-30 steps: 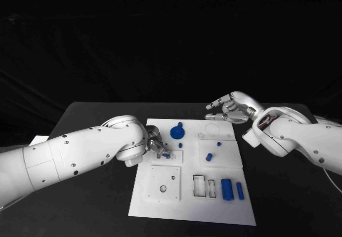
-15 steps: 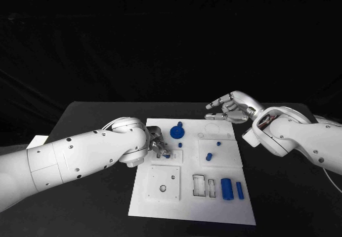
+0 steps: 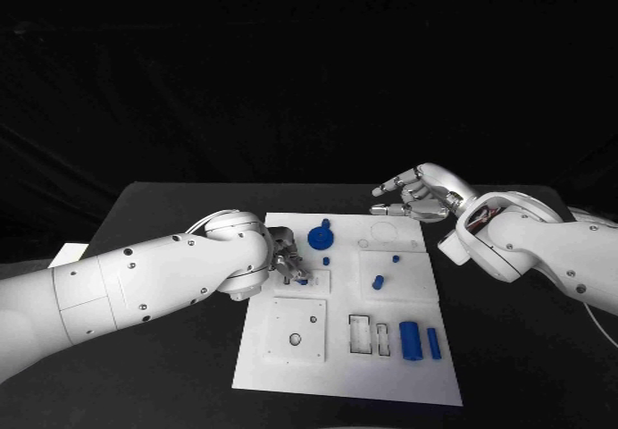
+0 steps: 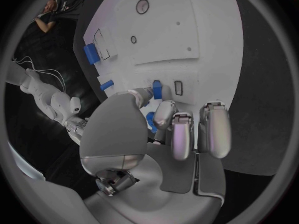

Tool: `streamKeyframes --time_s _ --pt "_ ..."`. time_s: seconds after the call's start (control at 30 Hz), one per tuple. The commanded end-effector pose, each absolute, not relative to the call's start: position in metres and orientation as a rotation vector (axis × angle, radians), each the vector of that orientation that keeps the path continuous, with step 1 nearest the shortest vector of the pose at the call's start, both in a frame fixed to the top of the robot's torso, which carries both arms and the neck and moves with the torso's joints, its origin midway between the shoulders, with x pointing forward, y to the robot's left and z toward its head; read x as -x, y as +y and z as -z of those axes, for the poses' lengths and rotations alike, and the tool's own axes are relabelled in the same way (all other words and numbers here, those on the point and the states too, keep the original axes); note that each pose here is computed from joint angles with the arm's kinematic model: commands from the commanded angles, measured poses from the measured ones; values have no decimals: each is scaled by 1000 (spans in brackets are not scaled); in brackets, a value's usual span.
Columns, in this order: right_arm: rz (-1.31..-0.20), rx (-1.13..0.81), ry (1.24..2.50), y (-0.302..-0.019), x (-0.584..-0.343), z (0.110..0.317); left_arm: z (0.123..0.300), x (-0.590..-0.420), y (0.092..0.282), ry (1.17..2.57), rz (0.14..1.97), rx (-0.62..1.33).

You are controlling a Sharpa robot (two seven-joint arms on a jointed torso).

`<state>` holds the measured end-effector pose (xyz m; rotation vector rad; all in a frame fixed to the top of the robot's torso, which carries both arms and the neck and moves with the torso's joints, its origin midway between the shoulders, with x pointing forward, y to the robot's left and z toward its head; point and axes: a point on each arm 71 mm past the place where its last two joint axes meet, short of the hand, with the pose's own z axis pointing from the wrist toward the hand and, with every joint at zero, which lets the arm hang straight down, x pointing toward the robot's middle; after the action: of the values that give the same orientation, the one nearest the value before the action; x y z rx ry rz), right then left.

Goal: Assemble the parts on the task board

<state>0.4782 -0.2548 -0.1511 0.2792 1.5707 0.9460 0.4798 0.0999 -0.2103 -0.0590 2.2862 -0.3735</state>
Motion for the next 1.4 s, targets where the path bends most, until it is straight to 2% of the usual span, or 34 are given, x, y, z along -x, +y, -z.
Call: streamKeyframes --time_s 0.03,1.4 --pt "-951 -264 1579 -253 -478 152 212 -479 101 2312 318 28" --pt "-952 -262 1588 -252 -479 153 215 -479 95 2369 309 -4"
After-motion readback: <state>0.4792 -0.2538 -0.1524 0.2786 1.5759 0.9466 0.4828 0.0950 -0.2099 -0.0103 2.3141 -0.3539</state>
